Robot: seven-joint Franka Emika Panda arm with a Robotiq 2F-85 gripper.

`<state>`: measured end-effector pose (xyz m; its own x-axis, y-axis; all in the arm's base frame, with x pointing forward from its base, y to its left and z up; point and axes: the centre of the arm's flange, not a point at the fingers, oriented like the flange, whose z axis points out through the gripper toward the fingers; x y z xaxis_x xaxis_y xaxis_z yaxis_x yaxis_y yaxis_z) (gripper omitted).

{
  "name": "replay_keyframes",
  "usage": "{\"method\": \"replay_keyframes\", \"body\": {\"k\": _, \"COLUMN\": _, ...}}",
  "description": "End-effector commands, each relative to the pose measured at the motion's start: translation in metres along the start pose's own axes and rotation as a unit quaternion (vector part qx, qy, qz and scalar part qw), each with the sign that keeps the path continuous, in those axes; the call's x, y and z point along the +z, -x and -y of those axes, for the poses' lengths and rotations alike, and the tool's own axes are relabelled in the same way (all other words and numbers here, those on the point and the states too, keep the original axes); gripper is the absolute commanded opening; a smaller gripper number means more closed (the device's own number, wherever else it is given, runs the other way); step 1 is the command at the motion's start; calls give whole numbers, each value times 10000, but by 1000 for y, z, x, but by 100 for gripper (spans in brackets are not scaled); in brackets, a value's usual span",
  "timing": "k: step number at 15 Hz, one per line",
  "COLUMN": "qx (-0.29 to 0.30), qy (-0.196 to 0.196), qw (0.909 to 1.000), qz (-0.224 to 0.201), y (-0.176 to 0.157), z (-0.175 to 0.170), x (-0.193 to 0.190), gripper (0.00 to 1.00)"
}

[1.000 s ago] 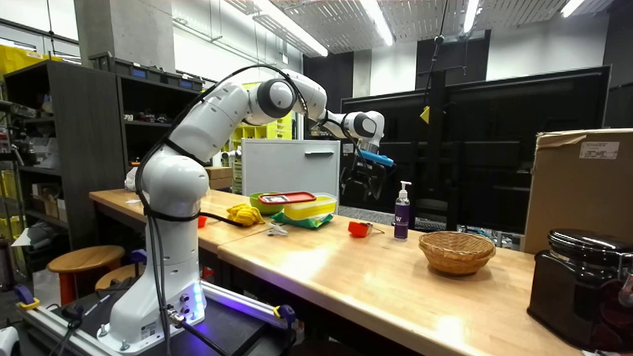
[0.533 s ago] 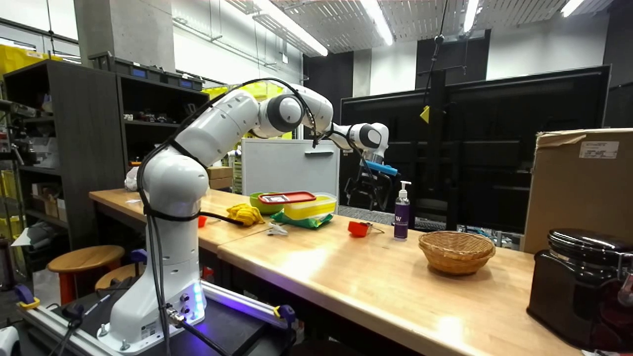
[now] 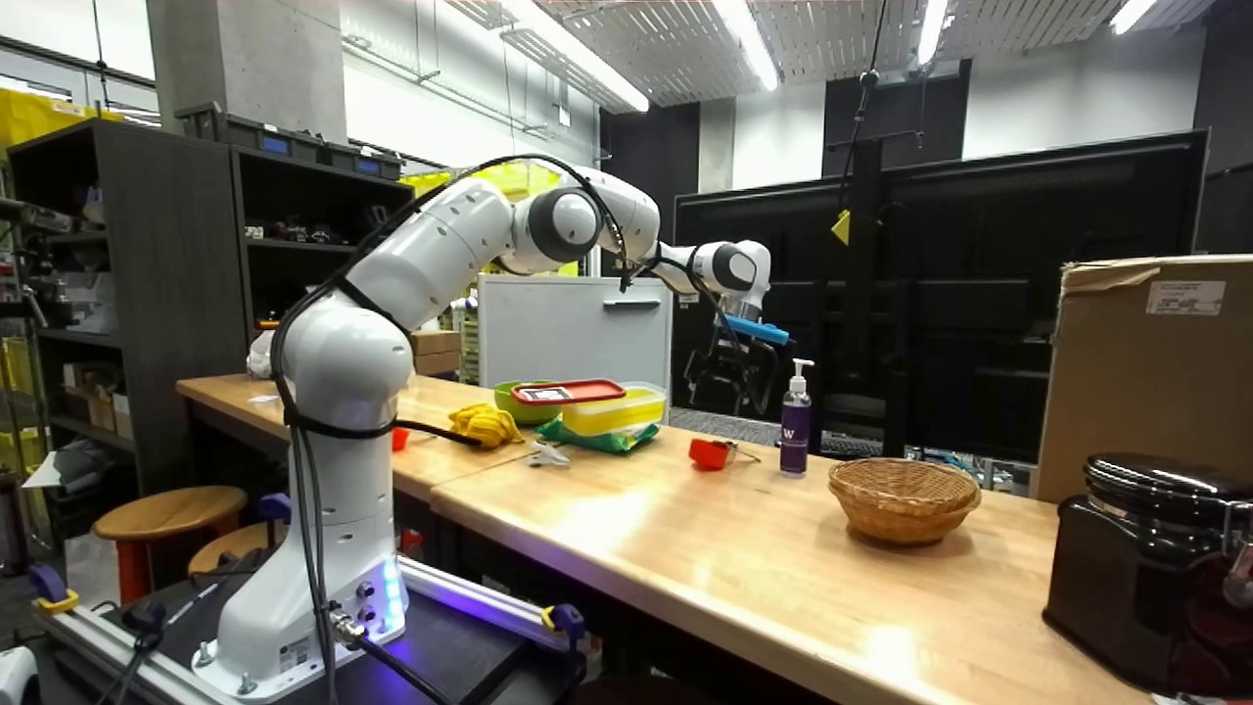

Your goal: Move the spoon forward, then use the spoon to stir in the green bowl

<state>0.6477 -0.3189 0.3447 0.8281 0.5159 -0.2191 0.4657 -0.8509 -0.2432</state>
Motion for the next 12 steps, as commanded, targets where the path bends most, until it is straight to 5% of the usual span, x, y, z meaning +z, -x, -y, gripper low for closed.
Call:
{"method": "replay_keyframes", "body": {"k": 1, "qx": -58, "qy": 123, "qw": 9999, "qz": -21, "y": 1, "z": -12, "x": -12, "gripper": 100}}
{"method": "replay_keyframes", "body": {"k": 12, "qx": -89, "qy": -197, "qw": 9997, "qz": -78, "y": -4, "z": -46, "x": 31, "gripper": 100}}
